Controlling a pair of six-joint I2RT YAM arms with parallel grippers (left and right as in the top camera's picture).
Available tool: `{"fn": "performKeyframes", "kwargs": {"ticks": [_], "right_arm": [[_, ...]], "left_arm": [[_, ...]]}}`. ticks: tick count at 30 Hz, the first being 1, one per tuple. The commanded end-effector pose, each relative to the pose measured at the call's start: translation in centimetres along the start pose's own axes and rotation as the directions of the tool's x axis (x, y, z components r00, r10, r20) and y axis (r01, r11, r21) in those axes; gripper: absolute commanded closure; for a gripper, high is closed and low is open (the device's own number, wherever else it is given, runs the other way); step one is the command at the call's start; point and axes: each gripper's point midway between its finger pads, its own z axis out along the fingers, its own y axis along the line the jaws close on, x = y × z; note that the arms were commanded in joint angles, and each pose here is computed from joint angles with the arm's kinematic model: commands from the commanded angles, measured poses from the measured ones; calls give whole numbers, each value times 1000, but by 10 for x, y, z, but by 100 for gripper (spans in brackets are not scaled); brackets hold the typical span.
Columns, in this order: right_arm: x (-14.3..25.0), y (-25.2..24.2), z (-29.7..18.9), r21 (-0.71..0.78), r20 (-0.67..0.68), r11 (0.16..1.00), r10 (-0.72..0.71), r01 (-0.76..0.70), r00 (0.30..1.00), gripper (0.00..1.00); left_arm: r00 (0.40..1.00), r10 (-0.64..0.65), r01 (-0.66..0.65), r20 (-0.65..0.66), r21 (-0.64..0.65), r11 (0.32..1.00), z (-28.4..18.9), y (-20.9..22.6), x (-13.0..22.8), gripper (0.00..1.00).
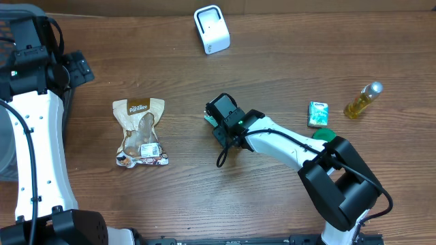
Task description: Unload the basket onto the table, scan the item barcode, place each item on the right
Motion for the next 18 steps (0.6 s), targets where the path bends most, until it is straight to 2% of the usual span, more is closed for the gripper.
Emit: {"fn": "performKeyframes", "kwargs": {"ticks": [1,5,11,12,13,14,18], "right_arm": [[6,-4,19,43,-19,999,-8,9,1000,64],[-12,-5,17,50,43,999,-1,-1,999,67],[-39,-12,9,90,128,996,-13,2,992,66],[-44,-12,3,88,131,996,-15,3,991,63],[-50,-11,-7,87,132,996,-19,7,991,55],[-55,-11,-16,86,131,996,-21,10,991,43],[-66,-12,-57,82,110,996,-31,22,993,36]], "left_arm": [[1000,-4,4,13,1,1000,-2,2,-4,0],[1000,-4,4,12,1,1000,-2,2,-4,1],[1000,-4,4,12,1,1000,-2,2,-4,1],[1000,-4,4,13,1,1000,-2,2,-4,1],[1000,-4,4,12,1,1000,-2,2,-4,0],[1000,-4,4,13,1,1000,-2,2,-4,0],[1000,-4,4,13,1,1000,-2,2,-4,0]]}}
